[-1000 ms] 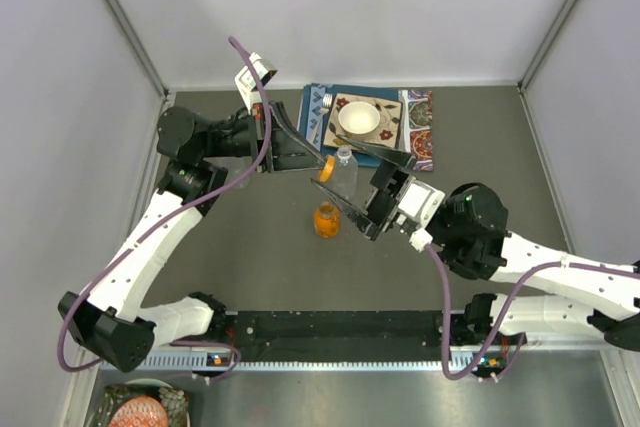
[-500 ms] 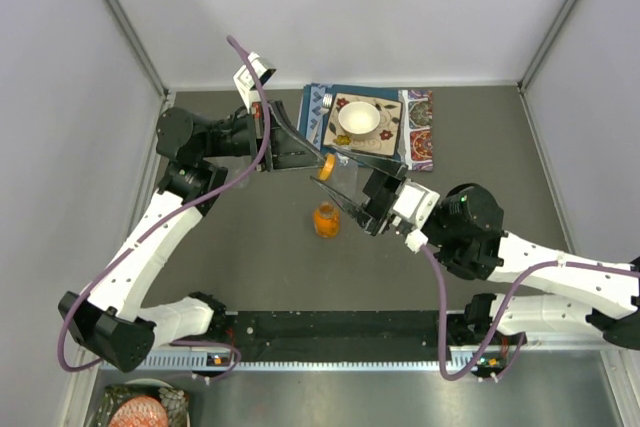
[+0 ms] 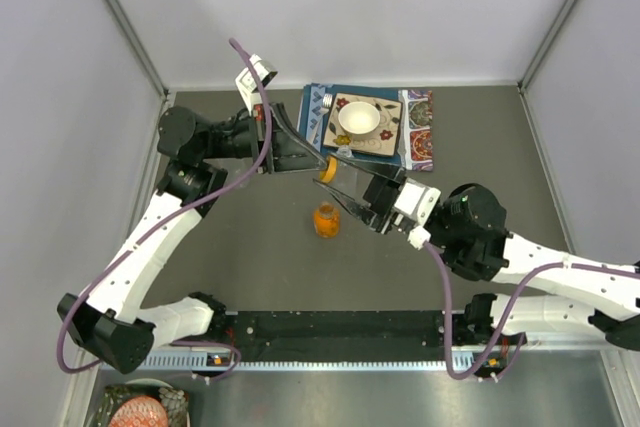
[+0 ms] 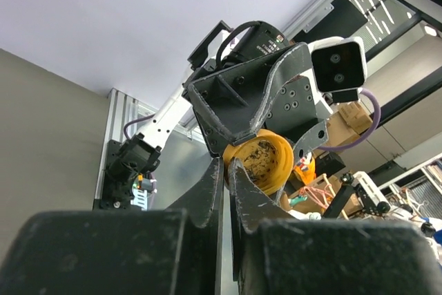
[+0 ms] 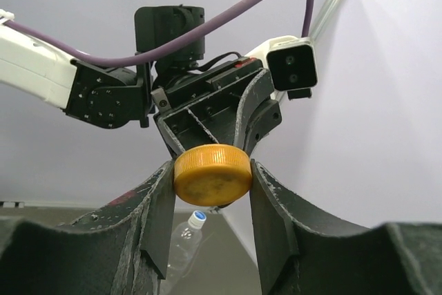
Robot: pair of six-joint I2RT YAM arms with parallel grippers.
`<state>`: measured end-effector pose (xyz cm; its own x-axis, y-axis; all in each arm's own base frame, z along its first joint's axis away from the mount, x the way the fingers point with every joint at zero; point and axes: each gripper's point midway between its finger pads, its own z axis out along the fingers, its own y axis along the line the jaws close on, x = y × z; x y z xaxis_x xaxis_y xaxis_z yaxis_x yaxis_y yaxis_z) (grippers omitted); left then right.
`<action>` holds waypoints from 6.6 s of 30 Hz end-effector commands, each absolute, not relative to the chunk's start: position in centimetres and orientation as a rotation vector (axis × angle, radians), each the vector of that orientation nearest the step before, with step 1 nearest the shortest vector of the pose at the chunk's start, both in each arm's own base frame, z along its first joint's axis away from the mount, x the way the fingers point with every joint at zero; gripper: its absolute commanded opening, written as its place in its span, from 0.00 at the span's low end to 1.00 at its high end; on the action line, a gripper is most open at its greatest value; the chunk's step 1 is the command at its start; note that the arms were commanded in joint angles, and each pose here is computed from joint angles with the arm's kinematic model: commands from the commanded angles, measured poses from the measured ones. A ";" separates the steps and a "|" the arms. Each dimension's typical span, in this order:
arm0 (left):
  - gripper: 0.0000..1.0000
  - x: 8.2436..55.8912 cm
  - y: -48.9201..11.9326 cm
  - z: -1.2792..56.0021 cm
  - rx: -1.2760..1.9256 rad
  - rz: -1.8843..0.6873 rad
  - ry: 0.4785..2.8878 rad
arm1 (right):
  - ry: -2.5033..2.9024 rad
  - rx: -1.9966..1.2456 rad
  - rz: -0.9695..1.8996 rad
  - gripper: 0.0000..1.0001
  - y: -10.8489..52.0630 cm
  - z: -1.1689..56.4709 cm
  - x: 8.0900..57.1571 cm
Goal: Screw on the bottle caps
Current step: Pick up the bottle cap from the center of the board, then adjust the plastic bottle at the center of the board, then pick up the plastic bottle at the center of the board.
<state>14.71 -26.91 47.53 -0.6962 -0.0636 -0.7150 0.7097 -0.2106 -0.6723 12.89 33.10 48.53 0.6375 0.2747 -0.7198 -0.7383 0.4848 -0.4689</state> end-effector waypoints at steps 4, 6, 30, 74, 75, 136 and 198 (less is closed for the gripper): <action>0.45 15.4 -26.0 45.6 0.889 -1.800 1.496 | 0.648 -0.778 0.760 0.37 29.5 51.0 11.4; 0.57 16.4 -25.2 43.7 0.862 -1.758 1.578 | 0.662 -0.768 0.762 0.37 28.3 51.2 11.2; 0.93 24.8 -22.9 15.4 1.389 -0.622 1.657 | 0.777 -0.615 0.696 0.37 21.4 49.3 12.1; 0.19 23.8 -24.6 11.2 1.654 -0.544 1.783 | 0.815 -0.572 0.707 0.36 20.3 49.1 12.3; 0.17 23.9 -24.1 11.4 1.688 -0.503 1.795 | 0.816 -0.575 0.707 0.36 20.4 49.1 12.3; 0.93 13.1 -35.1 10.7 2.038 -0.428 1.929 | 0.887 -0.551 0.739 0.36 19.8 50.7 12.5; 0.53 15.7 -27.9 4.5 1.857 -0.271 2.045 | 0.960 -0.604 0.732 0.37 22.4 49.5 13.4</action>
